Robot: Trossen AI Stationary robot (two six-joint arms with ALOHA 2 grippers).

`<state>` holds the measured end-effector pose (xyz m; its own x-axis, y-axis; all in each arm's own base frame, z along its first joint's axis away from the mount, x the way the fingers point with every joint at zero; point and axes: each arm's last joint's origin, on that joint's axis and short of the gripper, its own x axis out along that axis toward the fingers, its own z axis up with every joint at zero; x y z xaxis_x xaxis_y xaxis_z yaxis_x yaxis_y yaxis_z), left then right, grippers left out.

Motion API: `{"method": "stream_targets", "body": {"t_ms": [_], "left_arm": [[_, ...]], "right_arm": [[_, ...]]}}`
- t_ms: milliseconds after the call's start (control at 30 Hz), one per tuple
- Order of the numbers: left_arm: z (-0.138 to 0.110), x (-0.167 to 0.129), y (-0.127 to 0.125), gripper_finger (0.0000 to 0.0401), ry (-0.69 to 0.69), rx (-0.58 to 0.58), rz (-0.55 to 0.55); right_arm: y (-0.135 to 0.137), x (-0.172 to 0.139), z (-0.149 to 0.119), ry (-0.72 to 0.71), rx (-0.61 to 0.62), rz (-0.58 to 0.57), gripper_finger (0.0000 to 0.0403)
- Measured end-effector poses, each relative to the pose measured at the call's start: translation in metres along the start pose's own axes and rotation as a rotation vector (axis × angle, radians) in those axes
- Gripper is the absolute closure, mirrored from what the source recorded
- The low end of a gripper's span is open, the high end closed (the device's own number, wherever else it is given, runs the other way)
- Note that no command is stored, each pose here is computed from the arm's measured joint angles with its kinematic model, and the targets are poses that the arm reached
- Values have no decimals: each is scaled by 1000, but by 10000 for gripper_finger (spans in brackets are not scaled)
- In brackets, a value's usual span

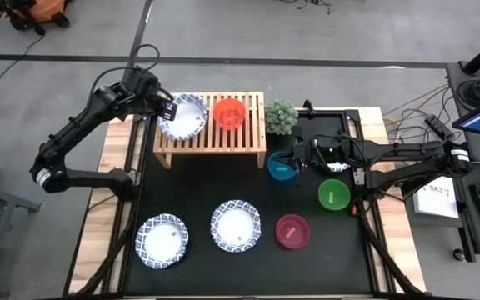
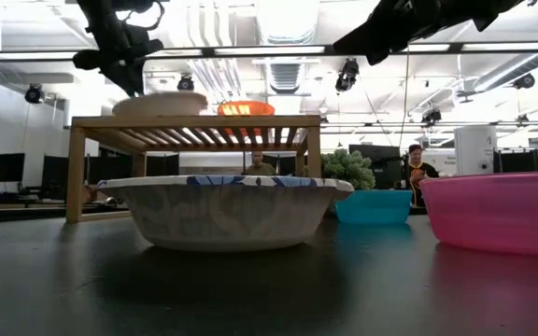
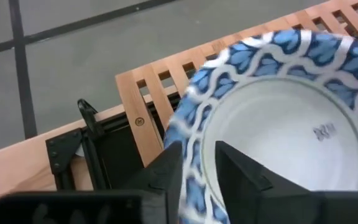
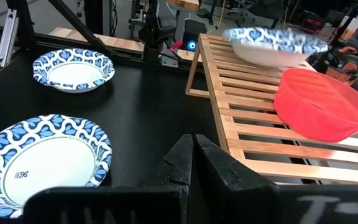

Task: Place and stack bowls onto a shelf
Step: Put the white patterned bowl on the shelf

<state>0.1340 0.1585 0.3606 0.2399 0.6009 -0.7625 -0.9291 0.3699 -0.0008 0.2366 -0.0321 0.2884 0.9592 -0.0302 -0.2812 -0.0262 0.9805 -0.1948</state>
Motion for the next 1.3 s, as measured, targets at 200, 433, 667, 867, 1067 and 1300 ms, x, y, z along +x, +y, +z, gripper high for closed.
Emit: {"method": "stream_targets", "body": {"t_ms": [200, 433, 667, 867, 1067, 1300], "left_arm": [[1, 4, -3, 282, 11, 13, -11], [-11, 9, -20, 280, 31, 98, -103], [-24, 33, -27, 296, 20, 108, -92], [-26, 42, -29, 309, -14, 99, -101], [-18, 35, -26, 319, -87, 129, -6], [-10, 40, -26, 334, -98, 197, 104]], "right_arm": [[0, 0, -1, 8, 0, 2, 394], [0, 0, -1, 13, -9, 3, 394], [0, 0, -2, 16, -8, 3, 394], [0, 0, -2, 16, -8, 0, 394], [0, 0, -2, 19, -8, -4, 394], [0, 0, -2, 23, -7, -3, 394]]}}
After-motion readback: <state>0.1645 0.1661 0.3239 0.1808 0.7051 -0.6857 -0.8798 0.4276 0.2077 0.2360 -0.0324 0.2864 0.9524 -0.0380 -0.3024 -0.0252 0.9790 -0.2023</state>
